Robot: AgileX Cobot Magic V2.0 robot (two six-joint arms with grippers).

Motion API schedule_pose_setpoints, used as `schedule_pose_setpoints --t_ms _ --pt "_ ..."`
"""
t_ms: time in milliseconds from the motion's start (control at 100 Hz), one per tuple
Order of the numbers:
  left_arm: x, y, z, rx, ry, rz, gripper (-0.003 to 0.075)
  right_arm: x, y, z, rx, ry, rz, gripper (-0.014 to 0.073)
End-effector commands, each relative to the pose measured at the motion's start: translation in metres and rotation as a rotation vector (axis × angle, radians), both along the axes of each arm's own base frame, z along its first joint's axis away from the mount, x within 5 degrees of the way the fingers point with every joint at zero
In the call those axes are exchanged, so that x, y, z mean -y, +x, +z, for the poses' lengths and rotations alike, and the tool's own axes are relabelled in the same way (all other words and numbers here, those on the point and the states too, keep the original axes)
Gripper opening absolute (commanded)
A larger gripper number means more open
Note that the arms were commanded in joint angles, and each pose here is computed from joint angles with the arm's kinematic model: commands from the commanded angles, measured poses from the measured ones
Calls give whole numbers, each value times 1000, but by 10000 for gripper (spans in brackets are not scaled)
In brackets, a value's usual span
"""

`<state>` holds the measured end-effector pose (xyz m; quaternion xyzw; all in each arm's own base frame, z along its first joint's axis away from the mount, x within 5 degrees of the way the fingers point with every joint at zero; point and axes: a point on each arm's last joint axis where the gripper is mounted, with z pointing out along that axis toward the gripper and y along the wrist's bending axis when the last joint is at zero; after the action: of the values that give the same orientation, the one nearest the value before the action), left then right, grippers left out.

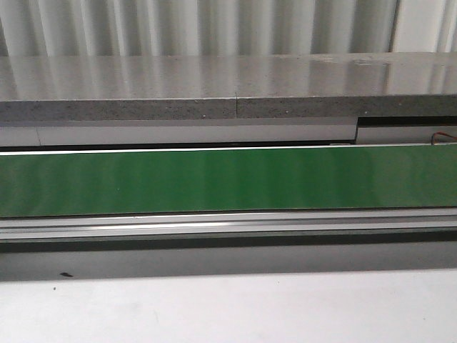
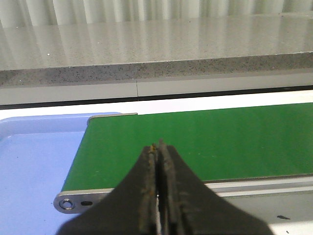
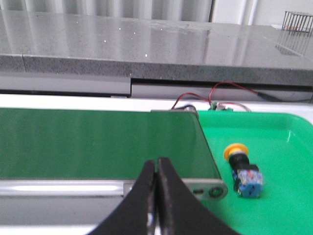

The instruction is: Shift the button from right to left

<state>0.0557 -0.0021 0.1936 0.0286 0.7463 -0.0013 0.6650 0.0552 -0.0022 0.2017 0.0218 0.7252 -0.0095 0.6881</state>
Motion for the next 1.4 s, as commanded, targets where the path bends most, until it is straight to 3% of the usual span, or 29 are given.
schedule_pose_setpoints --t_ms 0,370,510,720,1390 --pt "1 0 -4 70 -16 -8 -21 0 -4 35 123 -20 -10 -66" --pt "1 0 -4 70 -16 -8 -21 2 24 110 -88 -38 -7 -66" --pt "1 0 -4 70 -16 -8 -20 3 46 125 -178 -33 -5 -66" --pt "1 0 -4 70 -16 -8 -20 4 70 123 -268 -5 1 -66" --pt "1 0 -4 70 -16 -8 -20 8 153 119 -727 20 13 -63"
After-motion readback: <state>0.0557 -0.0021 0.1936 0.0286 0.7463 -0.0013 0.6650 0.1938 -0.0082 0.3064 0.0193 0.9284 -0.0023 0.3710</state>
